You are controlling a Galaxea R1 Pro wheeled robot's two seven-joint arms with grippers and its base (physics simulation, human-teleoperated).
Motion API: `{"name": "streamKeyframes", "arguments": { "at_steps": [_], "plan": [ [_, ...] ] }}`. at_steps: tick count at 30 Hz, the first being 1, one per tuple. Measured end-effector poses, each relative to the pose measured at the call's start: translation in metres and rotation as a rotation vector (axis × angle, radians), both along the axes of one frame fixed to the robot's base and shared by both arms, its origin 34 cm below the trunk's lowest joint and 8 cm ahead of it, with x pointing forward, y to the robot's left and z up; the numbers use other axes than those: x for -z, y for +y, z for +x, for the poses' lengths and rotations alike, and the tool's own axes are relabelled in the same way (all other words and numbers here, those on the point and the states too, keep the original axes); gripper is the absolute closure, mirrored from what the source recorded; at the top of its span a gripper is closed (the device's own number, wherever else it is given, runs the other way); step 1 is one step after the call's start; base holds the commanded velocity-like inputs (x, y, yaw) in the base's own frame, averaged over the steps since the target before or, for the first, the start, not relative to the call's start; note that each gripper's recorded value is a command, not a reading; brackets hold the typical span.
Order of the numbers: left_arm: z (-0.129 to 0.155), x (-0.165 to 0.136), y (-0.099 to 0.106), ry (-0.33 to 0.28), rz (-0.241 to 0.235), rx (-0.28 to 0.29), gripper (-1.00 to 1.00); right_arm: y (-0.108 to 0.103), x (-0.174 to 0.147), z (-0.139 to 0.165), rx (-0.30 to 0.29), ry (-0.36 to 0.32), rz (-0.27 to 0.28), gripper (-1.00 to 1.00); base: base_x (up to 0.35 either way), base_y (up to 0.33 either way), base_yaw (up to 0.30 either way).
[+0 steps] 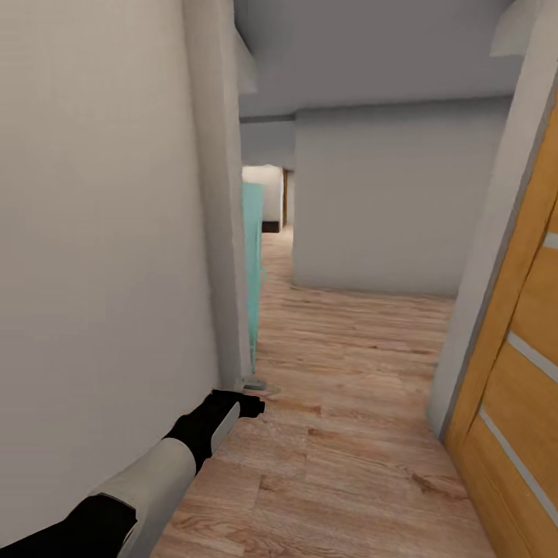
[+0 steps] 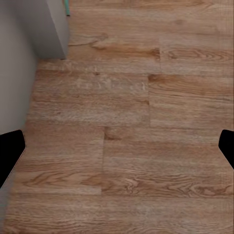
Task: Move the two storage containers from the living room to the garage. In the garage, place one container on the floor and stack the other container on top of it (either order is fine).
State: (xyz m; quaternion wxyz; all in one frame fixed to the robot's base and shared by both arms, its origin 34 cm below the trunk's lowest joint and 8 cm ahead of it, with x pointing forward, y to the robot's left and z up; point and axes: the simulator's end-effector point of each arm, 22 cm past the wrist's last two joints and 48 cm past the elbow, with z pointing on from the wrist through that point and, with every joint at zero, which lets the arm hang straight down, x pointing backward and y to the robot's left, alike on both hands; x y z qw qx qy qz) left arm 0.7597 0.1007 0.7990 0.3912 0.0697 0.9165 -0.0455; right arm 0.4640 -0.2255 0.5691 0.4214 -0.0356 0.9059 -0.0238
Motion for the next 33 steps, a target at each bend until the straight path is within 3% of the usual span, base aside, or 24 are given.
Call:
{"name": "streamKeyframes", "arguments": {
  "at_steps": [6,33],
  "plan": [
    [0.0000,0.0000,-0.0004,0.000,0.000,0.002,-1.00,0.0001,0.0000,-0.0001,-0.001,0.000,0.000,-1.00,0.329,-0.148,0.138],
    [-0.0001,-0.0001,-0.0009,0.000,-0.002,0.004,-1.00,0.0001,0.0000,-0.0001,0.000,0.000,0.001,-1.00,0.329,-0.152,0.002]
  ]
}}
